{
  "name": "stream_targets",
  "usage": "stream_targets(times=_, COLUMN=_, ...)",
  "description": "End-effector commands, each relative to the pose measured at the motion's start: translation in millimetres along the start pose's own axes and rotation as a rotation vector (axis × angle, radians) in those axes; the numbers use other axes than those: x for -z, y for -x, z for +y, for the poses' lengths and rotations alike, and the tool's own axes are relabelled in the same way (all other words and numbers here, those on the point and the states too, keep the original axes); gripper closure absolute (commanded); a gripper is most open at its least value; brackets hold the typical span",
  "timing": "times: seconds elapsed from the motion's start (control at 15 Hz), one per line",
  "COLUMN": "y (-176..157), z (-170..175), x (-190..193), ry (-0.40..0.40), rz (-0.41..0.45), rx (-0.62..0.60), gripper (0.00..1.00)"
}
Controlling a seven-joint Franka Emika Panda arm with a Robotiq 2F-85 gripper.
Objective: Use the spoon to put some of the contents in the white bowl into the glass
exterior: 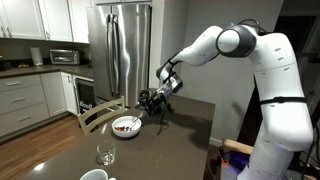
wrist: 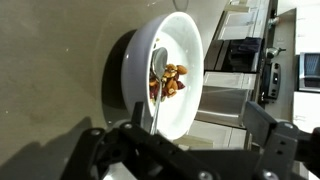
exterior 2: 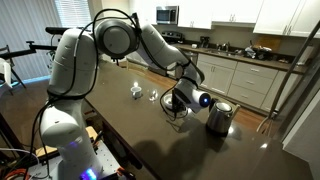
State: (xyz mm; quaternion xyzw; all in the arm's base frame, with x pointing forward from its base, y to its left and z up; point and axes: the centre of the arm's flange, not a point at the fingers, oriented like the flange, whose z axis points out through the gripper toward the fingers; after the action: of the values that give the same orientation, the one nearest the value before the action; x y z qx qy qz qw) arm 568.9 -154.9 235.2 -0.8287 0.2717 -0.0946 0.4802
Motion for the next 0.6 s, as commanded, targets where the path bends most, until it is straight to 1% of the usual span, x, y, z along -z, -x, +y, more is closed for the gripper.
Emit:
stream_targets(times=0.0, y=-16.2, z=3.7, x=-3.0, ry=0.013, rz=-0.032, rx=0.047, gripper=0.00)
stream_targets(times=0.4, y=-38.0, z=1.9, x=-8.2, ry=0.056, rz=-0.054, rx=0.089, gripper=0.00)
stream_targets(times=0.47, y=-40.6, z=0.7, x=-8.3, ry=0.056, rz=-0.053, rx=0.095, gripper=0.25)
stream_targets(times=0.53, y=-41.3, z=1.2, x=-9.8, ry=0.056, rz=-0.050, rx=0.098, gripper=0.27)
